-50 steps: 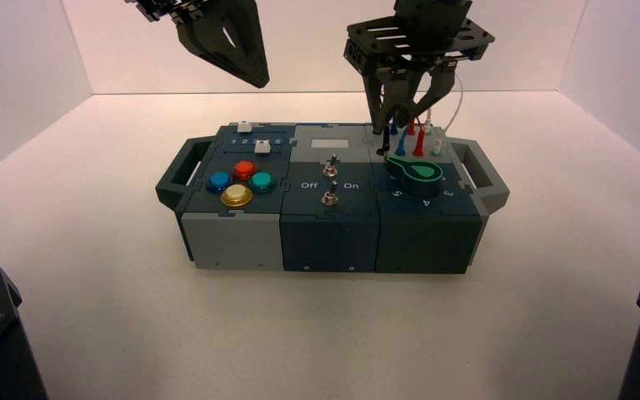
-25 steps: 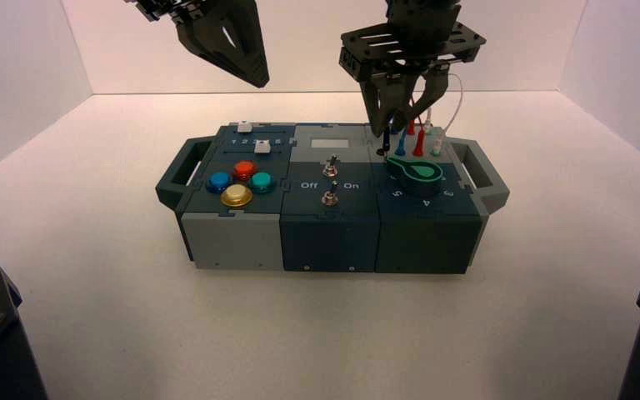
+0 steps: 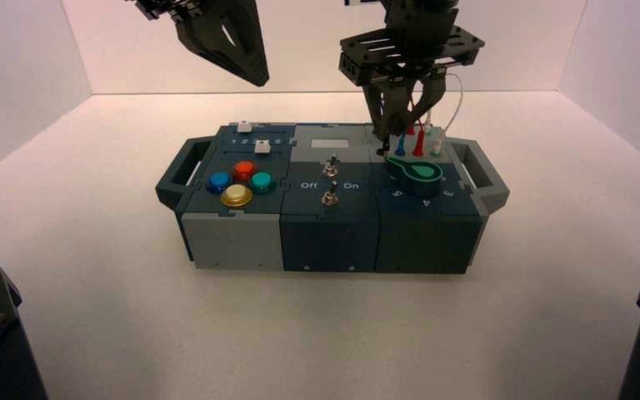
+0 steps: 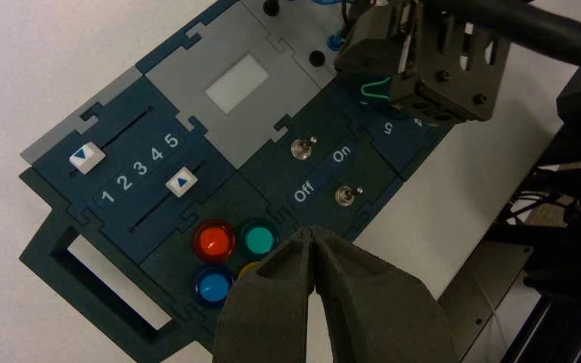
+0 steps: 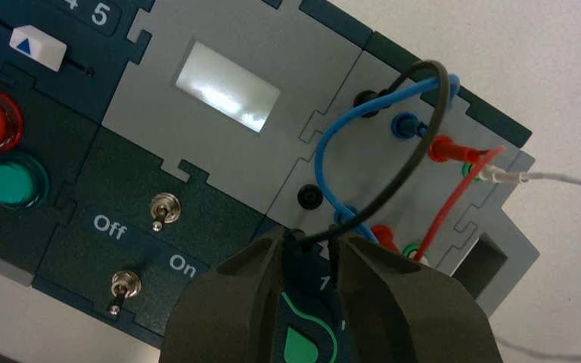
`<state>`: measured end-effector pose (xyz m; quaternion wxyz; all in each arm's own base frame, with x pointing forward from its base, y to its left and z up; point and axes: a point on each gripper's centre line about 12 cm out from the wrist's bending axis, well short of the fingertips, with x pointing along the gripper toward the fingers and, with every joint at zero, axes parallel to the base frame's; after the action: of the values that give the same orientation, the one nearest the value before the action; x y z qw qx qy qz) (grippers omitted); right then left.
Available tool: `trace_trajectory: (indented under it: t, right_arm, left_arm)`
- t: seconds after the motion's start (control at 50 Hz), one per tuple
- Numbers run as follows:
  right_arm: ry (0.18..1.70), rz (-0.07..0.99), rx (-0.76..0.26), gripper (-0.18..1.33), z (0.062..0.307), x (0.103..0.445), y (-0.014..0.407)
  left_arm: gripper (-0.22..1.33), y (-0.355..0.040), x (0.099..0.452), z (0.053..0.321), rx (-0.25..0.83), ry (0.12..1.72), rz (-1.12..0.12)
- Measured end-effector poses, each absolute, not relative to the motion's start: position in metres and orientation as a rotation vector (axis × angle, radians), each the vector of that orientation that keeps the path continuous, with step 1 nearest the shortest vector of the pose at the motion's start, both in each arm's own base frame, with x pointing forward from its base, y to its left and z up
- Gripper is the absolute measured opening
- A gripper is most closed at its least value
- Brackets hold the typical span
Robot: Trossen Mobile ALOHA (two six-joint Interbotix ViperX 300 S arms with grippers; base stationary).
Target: Insert the black wire.
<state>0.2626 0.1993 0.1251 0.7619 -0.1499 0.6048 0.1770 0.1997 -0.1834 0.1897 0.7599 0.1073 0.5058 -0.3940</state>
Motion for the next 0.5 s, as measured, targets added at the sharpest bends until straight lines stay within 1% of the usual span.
trace_trajectory:
  t: [0.26, 0.5]
  right_arm:
    - [1.318, 0.384, -0.327, 0.67, 0.124, 0.264, 0.200]
    - [1.320, 0.383, -0.327, 0.67, 0.124, 0.264, 0.201]
  left_arm:
    - [-0.16, -0.184, 0.200, 0.188, 0.247, 1.082, -0.861]
    - [-0.16, -0.182, 0.192, 0.166, 0.205, 1.035, -0.814]
